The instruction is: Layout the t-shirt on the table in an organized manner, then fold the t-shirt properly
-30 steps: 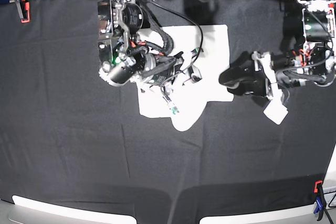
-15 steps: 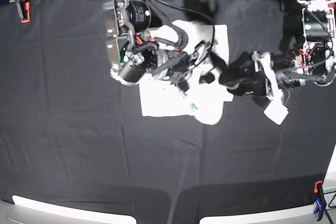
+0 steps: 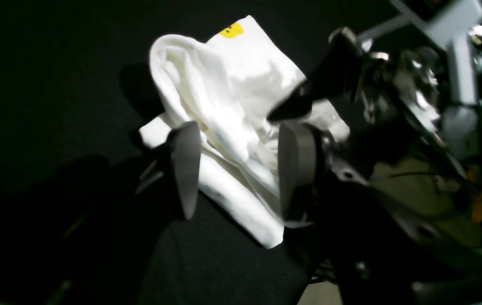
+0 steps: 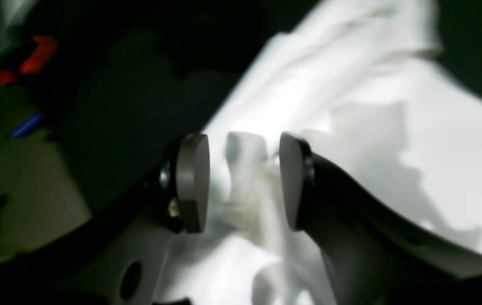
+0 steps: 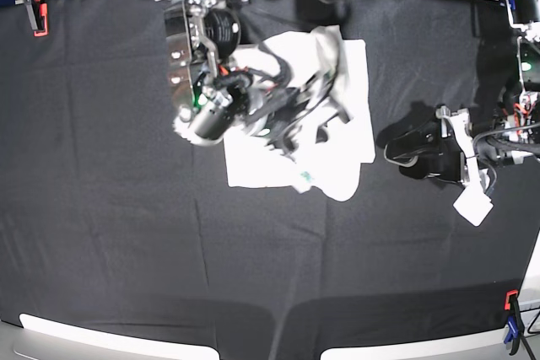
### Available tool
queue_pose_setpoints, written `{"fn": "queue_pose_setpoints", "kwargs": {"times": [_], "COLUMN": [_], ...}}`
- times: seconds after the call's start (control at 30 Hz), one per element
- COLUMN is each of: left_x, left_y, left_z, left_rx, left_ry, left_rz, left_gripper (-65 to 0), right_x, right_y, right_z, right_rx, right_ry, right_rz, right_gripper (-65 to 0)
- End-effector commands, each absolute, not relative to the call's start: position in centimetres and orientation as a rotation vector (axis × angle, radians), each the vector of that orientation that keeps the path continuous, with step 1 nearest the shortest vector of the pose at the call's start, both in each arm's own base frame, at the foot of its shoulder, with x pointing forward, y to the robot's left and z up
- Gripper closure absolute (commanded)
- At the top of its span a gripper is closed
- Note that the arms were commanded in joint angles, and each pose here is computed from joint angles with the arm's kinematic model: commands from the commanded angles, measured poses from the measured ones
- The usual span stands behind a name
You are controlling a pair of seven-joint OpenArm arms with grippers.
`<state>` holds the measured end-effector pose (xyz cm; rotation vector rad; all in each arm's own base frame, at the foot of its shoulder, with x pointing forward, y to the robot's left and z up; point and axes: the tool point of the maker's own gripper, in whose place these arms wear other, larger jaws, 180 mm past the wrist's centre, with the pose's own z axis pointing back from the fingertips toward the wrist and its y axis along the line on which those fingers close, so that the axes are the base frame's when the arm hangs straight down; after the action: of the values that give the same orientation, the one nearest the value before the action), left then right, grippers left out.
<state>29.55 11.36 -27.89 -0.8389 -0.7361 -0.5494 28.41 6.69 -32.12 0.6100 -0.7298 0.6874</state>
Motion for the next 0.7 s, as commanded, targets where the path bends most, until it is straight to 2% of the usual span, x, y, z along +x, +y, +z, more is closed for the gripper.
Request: {"fn": "queue_pose_setpoints", "kwargs": {"times": [0.0, 0.13, 0.23, 0.47, 0.67], "left_x": [30.1, 30.0, 29.8, 29.6, 30.2], "left_y": [11.3, 10.8, 9.7, 4.3, 0.5], "left_z": [-26.1, -25.4, -24.9, -24.7, -27.2], "left_rx": [-0.859, -0.904, -0.97, -1.122, -0.984], "left_ry": [-0.793, -0.808, -0.822, -0.86, -0.84], "left_rz": [-0.568, -0.564, -0.556, -0.503, -0.542], "left_gripper": [-27.6, -27.6, -27.6, -27.6, -26.4], "right_x": [30.0, 32.1, 32.4, 30.1, 27.9], "right_y": [6.6, 1.2, -3.4, -14.9, -20.8], "right_z": [-28.7, -24.0, -22.1, -25.7, -26.0], "right_rx": [0.622, 0.482, 0.388, 0.144, 0.07], "right_ry": [-0.867, -1.05, -1.123, -1.025, -1.006], "right_rz": [0.68, 0.56, 0.444, 0.258, 0.144], "right_gripper": [-26.3, -26.3, -26.3, -26.3, -26.3]}}
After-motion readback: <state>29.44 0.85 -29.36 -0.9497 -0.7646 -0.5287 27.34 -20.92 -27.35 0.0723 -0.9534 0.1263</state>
